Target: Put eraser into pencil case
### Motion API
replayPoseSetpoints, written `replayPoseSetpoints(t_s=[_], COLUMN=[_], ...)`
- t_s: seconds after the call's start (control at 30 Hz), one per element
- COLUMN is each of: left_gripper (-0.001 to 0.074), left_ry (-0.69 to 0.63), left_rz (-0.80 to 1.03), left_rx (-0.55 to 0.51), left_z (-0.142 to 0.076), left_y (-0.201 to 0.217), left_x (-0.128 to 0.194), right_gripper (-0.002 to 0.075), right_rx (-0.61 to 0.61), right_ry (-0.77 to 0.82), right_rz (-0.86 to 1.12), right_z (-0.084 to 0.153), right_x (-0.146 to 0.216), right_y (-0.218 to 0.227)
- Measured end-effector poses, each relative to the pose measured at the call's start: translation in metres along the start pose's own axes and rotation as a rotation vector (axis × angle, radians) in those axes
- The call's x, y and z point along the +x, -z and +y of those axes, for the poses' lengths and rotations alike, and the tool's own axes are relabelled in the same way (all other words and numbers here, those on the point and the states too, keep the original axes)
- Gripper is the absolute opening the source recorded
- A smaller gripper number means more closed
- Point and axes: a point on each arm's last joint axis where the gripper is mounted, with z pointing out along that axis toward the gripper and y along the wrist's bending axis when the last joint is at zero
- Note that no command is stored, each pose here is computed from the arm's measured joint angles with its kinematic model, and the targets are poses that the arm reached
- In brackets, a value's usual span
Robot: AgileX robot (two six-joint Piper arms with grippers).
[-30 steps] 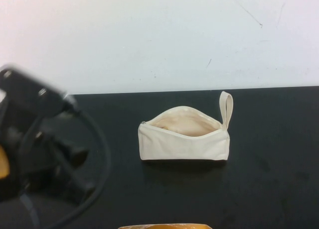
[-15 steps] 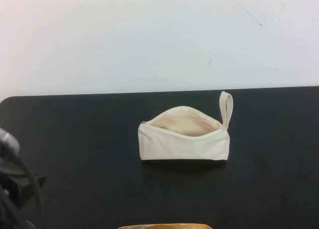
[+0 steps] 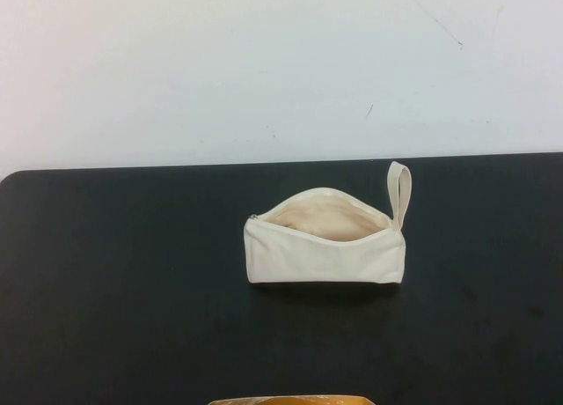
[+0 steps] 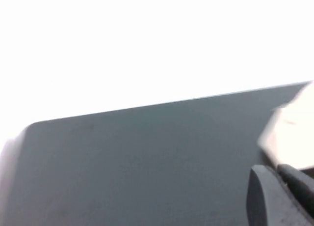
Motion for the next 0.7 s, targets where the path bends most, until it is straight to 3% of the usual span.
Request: replayPoseSetpoints(t_s=[0.3,0.7], left_gripper=[-0.0001,-0.0001], left_ry=[-0.042,-0.005], left_rz=[-0.043,0.108], left_rx=[-0.212,-0.237], left_z=[0.013,0.015], left_y=[0.013,0.013], left_x=[0.066,0.084], right_gripper=[-0.0001,-0.0001], right_rx=[0.000,0.000], right_ry=[0.000,0.000], right_rz=[0.000,0.000], right_z=[0.000,0.000], right_x=[0.000,0.000], right_y=[0.000,0.000])
